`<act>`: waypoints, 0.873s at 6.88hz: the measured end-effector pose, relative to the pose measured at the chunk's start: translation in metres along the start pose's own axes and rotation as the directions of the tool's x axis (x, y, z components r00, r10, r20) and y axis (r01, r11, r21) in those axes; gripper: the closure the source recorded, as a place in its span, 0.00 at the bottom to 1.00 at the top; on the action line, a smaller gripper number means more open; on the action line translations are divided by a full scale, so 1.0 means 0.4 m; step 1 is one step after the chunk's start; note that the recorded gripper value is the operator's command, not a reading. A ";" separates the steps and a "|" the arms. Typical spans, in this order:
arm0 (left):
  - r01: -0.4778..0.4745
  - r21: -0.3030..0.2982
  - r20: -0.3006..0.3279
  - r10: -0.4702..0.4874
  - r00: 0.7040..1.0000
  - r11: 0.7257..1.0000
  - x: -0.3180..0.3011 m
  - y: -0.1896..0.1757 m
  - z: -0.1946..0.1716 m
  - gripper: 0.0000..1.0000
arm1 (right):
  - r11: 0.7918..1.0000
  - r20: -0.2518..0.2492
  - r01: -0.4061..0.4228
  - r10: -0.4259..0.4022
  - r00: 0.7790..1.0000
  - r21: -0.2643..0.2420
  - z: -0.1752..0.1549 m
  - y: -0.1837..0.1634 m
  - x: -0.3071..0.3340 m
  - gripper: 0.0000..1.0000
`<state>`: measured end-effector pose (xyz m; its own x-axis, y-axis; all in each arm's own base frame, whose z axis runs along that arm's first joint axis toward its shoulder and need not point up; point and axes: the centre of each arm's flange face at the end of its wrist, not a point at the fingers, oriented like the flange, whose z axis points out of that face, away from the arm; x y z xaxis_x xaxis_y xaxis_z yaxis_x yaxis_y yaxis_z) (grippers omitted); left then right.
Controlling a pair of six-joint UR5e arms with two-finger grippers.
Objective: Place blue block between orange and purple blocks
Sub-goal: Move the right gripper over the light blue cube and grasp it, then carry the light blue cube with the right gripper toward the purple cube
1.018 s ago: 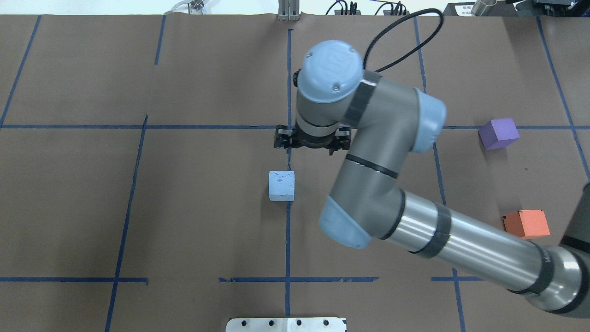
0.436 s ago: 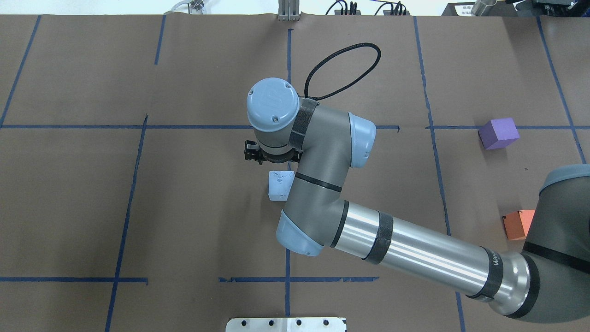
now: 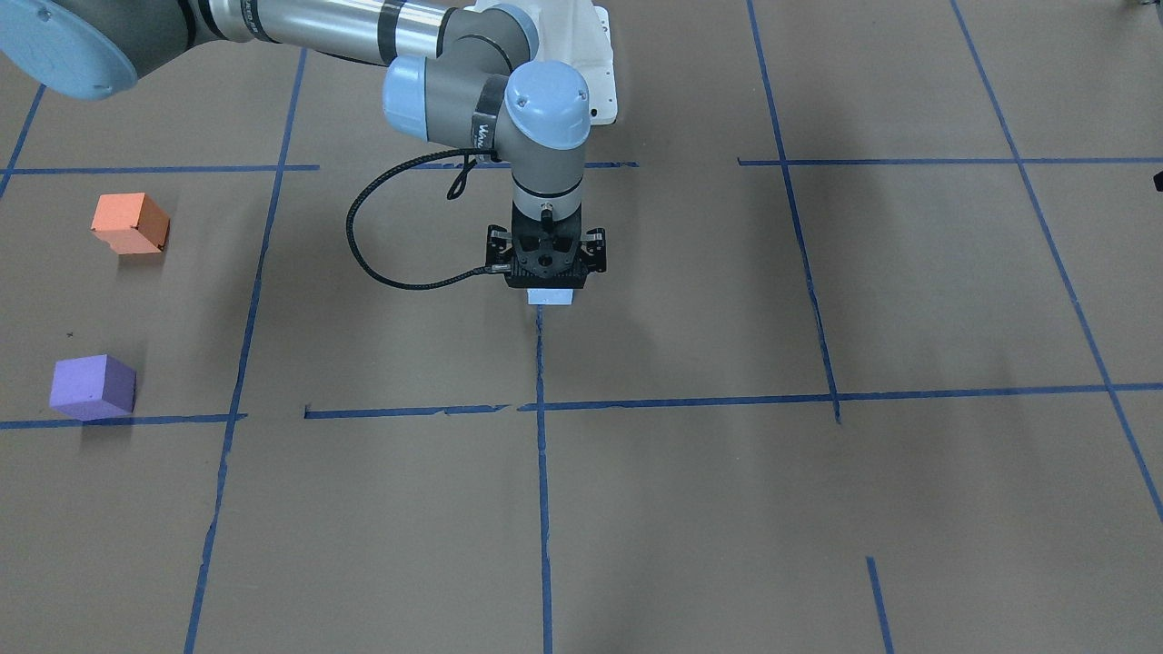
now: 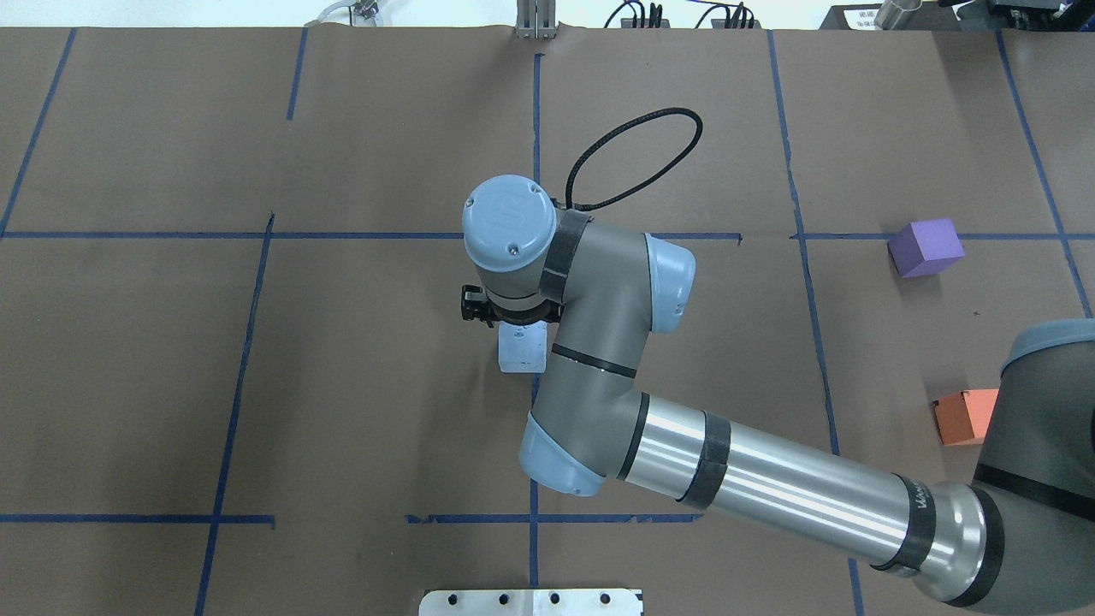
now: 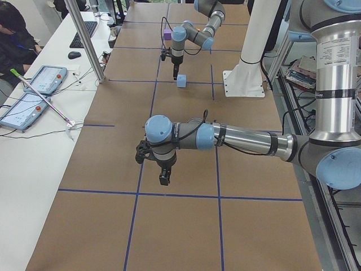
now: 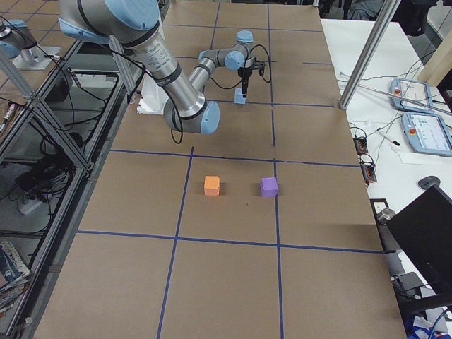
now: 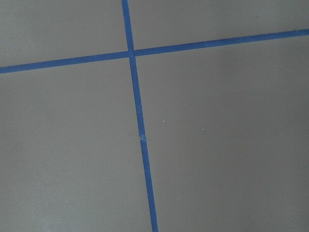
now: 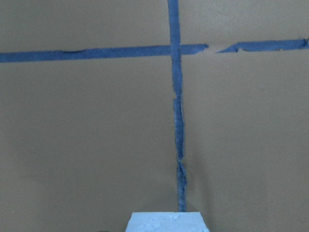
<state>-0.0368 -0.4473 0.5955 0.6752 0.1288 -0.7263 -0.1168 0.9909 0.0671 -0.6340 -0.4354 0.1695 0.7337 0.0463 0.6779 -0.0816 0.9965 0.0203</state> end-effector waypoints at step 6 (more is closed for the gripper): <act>0.000 -0.001 -0.001 0.000 1.000 1.000 -0.001 0.003 0.001 0.00 | 0.999 -0.011 0.029 -0.029 1.000 -0.025 0.036 0.038 0.008 0.52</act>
<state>-0.0368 -0.4461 0.5961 0.6744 0.1286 -0.7271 -0.1174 0.9909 0.0663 -0.6424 -0.4209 0.1825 0.7432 0.0181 0.6688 -0.0435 0.9988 0.0213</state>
